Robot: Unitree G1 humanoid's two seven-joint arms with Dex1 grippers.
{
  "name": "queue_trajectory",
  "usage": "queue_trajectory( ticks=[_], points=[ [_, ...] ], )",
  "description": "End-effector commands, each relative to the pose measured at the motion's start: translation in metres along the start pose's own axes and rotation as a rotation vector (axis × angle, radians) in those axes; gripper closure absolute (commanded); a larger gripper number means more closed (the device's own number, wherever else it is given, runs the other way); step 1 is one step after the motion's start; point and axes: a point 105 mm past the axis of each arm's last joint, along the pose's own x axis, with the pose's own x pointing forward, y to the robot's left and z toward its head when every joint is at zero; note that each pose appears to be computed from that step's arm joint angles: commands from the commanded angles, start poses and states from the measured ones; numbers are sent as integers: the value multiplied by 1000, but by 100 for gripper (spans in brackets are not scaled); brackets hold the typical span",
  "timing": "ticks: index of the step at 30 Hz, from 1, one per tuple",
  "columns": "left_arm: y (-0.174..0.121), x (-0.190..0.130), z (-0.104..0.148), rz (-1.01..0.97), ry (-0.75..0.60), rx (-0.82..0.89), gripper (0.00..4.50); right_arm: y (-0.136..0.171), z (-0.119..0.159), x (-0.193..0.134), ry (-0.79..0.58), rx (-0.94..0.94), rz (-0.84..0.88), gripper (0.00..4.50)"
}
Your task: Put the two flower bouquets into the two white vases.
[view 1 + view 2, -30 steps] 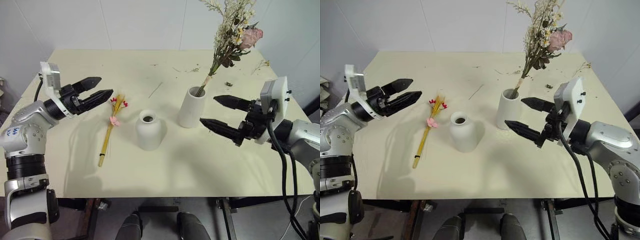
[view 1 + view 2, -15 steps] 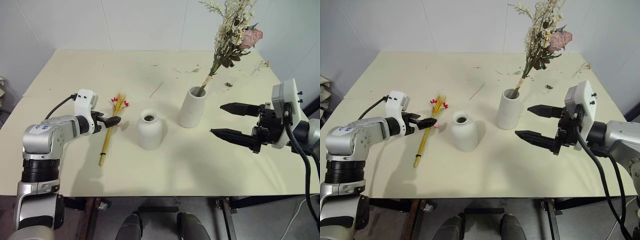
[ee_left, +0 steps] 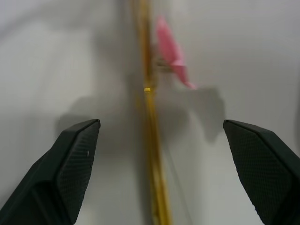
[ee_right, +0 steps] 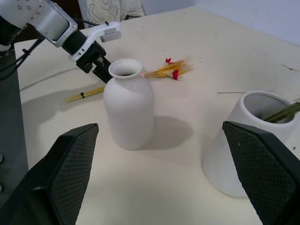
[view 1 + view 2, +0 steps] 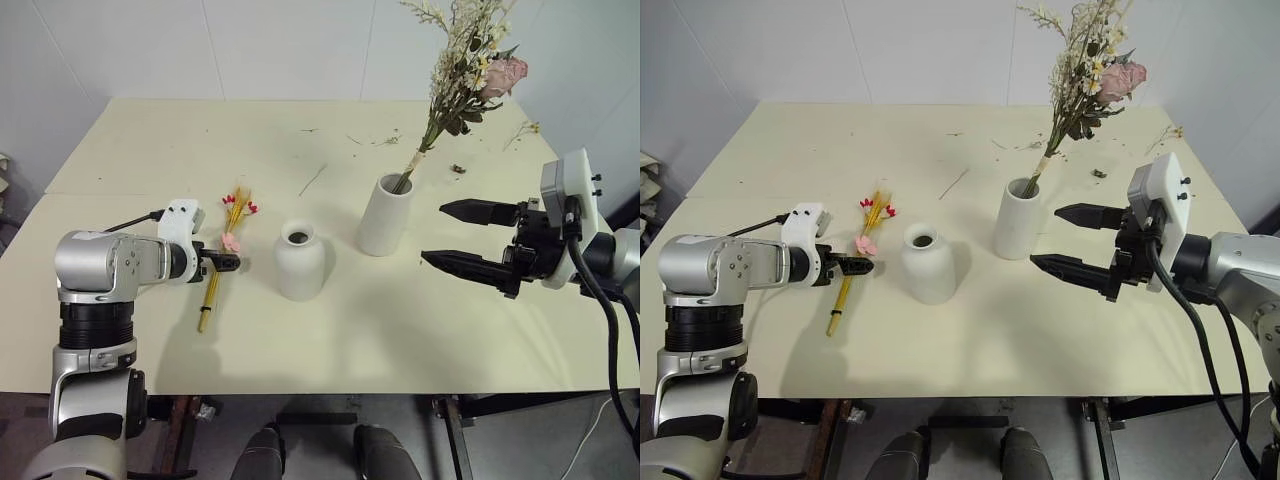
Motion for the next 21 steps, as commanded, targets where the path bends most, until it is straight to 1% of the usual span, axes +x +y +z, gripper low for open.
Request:
queue_trajectory(
  ticks=[1,12,18,21],
  points=[
    [6,1,8,33,-37,2,117,3,9,0,-21,-43,4,0],
    [-4,12,-5,-34,25,36,443,2,10,-1,-24,-47,-17,0],
    [0,12,-4,-17,12,20,447,1,9,-2,-23,-46,-25,0],
    [-1,11,5,-32,-48,26,447,0,8,-2,-22,-44,-26,0]
  ],
)
